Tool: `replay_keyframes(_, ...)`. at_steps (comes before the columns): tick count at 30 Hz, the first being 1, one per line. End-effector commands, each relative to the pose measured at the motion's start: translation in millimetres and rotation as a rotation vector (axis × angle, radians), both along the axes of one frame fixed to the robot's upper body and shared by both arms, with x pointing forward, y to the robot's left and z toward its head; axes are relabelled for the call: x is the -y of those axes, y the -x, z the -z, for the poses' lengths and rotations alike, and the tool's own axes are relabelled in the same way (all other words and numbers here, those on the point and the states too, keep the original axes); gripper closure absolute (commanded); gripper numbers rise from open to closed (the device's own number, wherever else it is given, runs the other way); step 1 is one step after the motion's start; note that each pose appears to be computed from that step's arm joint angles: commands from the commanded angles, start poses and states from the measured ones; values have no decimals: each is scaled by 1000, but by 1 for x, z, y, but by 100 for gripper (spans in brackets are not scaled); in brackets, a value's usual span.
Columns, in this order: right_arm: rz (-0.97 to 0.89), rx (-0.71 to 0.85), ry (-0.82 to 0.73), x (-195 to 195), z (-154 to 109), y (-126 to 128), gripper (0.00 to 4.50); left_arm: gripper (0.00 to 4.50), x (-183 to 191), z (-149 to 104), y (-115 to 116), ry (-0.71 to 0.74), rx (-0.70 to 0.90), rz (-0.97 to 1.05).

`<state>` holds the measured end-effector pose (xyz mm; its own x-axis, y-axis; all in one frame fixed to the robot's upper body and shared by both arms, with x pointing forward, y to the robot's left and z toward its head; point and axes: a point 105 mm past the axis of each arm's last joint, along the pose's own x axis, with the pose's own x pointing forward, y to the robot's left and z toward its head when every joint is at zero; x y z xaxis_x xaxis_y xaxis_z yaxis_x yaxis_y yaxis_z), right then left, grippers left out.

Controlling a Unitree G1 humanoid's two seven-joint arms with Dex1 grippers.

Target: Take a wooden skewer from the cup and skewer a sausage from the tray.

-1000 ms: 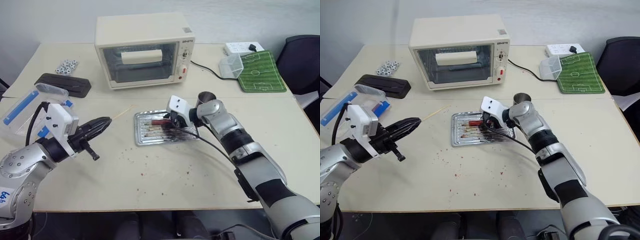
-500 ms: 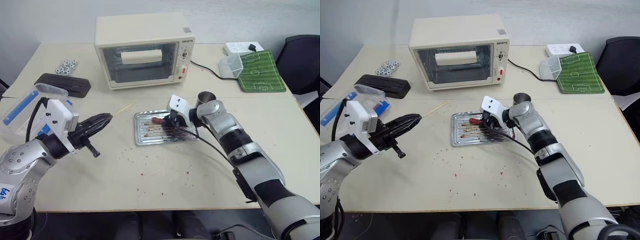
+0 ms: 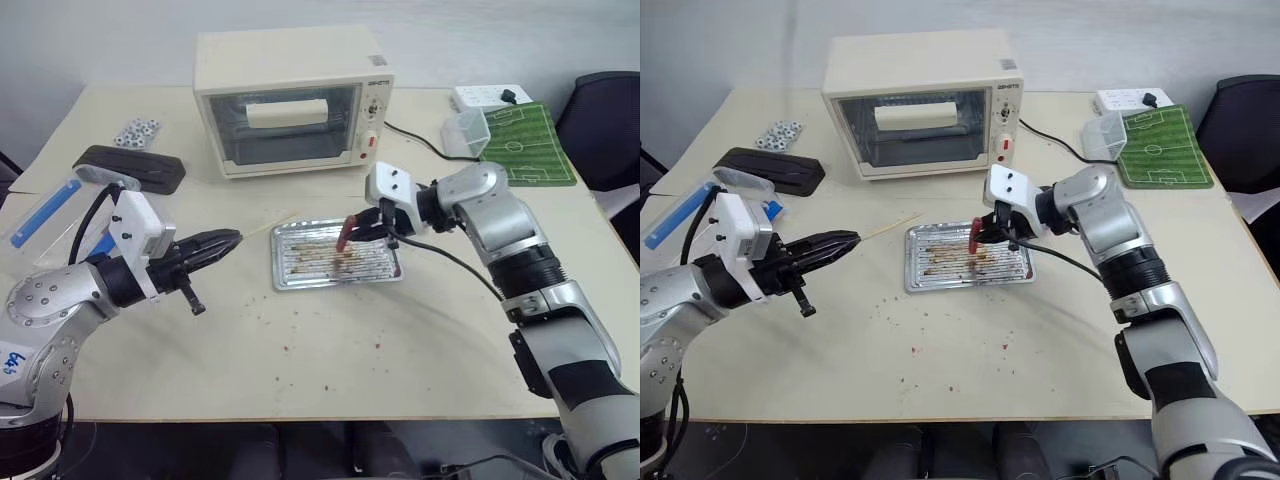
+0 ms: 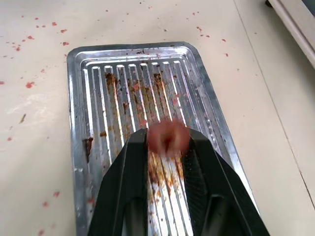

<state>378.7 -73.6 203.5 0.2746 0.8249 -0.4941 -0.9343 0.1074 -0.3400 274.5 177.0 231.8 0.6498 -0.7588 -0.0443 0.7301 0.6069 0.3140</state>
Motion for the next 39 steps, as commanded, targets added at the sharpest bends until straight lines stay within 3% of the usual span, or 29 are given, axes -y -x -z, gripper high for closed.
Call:
replay_keyframes(1,84,12,-90,-8,3,-10,355,450,2,-5,1,2,40,4)
replay_keyframes(7,181,3,-187,-15,5,-21,355,450,2,-4,3,11,42,-7)
replay_keyframes(23,174,-52,-248,-39,8,-19,355,450,-1,-6,0,19,64,-38)
replay_keyframes(39,214,-86,-255,-76,47,-25,355,450,-4,-12,-2,13,83,-56)
